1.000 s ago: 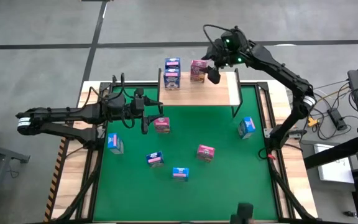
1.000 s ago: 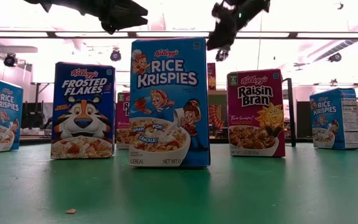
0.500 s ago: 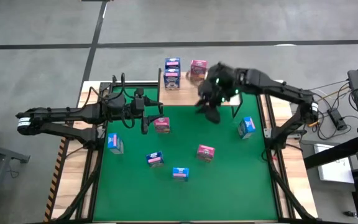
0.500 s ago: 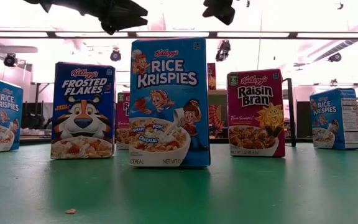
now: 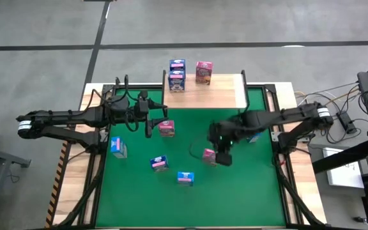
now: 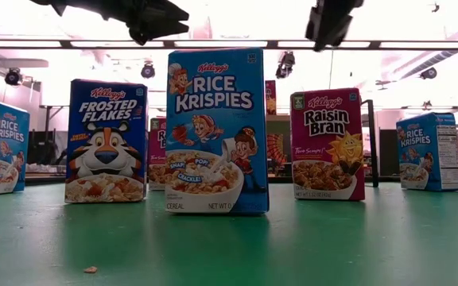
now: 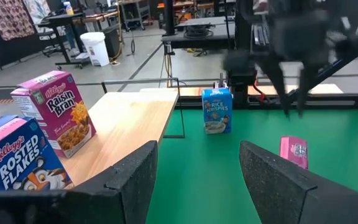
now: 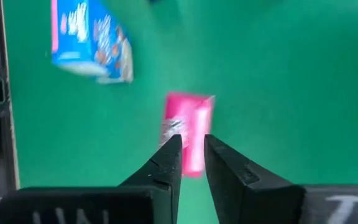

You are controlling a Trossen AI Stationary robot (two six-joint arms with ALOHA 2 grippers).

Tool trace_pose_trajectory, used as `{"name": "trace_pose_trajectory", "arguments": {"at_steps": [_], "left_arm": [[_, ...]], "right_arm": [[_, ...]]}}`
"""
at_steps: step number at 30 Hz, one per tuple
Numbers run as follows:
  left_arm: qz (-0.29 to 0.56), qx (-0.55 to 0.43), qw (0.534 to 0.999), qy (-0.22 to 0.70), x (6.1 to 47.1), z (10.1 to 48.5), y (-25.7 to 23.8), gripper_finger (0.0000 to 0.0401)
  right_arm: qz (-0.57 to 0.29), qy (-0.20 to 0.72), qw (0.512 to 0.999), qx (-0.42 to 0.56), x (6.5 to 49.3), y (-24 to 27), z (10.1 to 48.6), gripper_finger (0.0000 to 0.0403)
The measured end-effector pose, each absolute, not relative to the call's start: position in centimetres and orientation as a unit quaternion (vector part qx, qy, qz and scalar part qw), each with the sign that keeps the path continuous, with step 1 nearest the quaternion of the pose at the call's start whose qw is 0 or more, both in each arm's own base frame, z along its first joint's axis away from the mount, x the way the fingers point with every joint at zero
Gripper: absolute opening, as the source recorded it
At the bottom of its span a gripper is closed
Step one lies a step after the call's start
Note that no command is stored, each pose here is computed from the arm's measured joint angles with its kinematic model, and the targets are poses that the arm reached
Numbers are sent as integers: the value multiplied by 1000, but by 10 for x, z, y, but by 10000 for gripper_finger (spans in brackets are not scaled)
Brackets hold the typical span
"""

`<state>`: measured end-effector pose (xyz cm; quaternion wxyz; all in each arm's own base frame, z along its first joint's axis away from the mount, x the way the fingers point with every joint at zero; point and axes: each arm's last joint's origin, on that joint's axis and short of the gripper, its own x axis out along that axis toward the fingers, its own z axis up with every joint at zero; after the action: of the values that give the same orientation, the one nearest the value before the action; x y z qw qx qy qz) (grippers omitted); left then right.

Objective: Stack cereal on shelf
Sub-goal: Put the right pink cereal box on the shelf aligned with the other pink cereal box

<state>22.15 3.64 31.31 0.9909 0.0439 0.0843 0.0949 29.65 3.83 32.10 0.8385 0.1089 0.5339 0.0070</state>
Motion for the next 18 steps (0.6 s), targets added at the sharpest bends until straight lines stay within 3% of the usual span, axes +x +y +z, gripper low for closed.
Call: {"name": "trace_pose_trajectory", "arguments": {"at_steps": [4, 13, 18], "left_arm": [[95, 43, 991, 81, 222, 314, 36, 210], [96, 38, 991, 79, 222, 314, 36, 210], [96, 38, 991, 80, 222, 314, 36, 210]], "right_arm": [[2, 546, 827, 130, 294, 54, 306, 92], [-59, 535, 840, 68, 288, 74, 293, 230], [-48, 525, 847, 64, 289, 83, 282, 287]]}}
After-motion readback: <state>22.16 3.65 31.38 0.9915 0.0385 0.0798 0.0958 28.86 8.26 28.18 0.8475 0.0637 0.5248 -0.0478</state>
